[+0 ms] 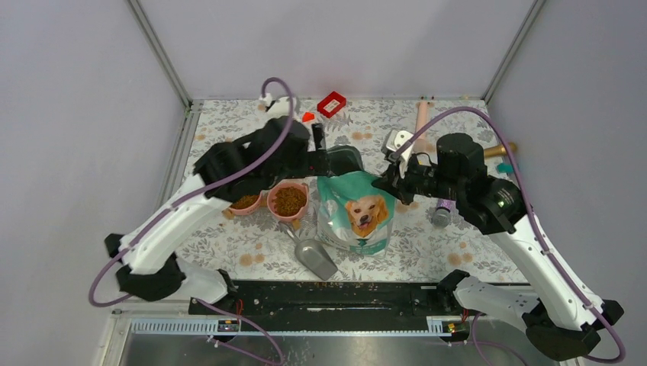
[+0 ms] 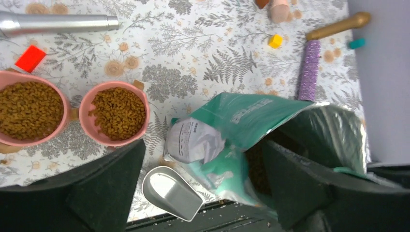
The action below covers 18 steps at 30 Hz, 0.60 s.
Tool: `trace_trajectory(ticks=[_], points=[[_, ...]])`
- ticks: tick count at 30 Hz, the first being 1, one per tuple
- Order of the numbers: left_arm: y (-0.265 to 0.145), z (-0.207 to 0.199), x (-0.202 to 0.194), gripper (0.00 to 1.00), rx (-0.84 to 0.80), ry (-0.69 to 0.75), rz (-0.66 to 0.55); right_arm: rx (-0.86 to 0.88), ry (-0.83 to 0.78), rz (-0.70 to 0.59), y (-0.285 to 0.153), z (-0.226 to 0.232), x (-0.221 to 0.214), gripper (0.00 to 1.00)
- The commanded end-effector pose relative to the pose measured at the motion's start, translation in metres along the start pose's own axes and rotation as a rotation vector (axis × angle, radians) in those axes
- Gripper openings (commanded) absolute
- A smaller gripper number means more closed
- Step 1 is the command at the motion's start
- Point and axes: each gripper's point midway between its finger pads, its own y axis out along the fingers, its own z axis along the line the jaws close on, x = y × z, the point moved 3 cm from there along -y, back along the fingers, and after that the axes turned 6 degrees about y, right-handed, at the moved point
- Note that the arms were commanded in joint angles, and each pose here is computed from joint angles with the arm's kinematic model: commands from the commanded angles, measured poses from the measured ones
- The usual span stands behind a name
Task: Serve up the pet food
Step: Close the pet food bag at the center of the board.
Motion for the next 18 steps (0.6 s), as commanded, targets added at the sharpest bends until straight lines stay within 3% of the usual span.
trace_trajectory(ticks=[1,6,10,18], points=[[-0.033,0.016,0.02,0.98,-0.119,-0.11,-0.212,0.031,-0.018,-0.162,-0.014,0.012,0.024,0.0],[-0.05,0.024,0.001,0.99,-0.348,0.033,-0.392,-0.193,0.272,-0.242,-0.021,-0.012,0.034,0.0],[-0.055,0.025,-0.015,0.99,-0.5,0.123,-0.537,-0.206,0.339,-0.241,-0.025,-0.01,0.031,0.0],[-0.019,0.004,-0.025,0.99,-0.582,0.292,-0.458,-0.131,0.325,-0.283,-0.039,0.008,0.033,0.0]])
